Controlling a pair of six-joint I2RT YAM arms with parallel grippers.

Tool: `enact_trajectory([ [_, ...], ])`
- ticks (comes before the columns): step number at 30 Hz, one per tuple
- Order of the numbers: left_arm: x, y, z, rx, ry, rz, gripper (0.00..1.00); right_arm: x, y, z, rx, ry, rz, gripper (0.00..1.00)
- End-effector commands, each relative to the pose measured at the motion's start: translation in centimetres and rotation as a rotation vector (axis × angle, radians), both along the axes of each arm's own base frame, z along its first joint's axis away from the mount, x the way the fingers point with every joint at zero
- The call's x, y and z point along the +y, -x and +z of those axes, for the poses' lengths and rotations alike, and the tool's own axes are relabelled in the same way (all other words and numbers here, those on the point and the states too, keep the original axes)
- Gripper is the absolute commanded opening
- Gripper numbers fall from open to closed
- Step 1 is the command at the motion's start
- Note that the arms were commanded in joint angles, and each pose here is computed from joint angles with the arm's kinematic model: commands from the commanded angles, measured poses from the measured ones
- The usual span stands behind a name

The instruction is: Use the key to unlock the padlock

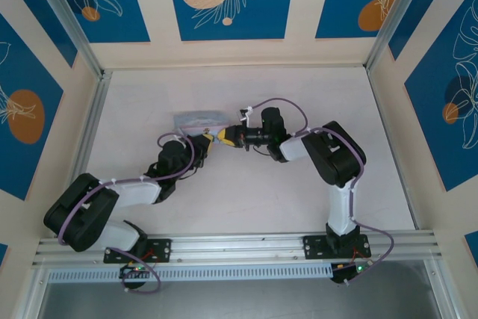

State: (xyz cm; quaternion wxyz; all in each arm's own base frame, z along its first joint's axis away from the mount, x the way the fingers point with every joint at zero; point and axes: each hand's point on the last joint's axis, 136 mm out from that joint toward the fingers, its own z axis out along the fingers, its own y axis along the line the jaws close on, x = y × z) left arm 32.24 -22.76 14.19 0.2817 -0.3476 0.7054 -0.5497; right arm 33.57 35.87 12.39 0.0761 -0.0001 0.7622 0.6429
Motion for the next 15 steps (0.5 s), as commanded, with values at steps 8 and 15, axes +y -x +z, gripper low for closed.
enact_trajectory([
  [8,-6.5,4.7,10.3,-0.326,0.174,-0.400,0.00,-0.6,0.7,-1.7,-0.081,0.025,0.107,0.00],
  [15,-7.0,5.0,10.1,-0.340,0.158,-0.441,0.00,-0.5,0.6,-0.7,-0.067,-0.015,0.135,0.00],
])
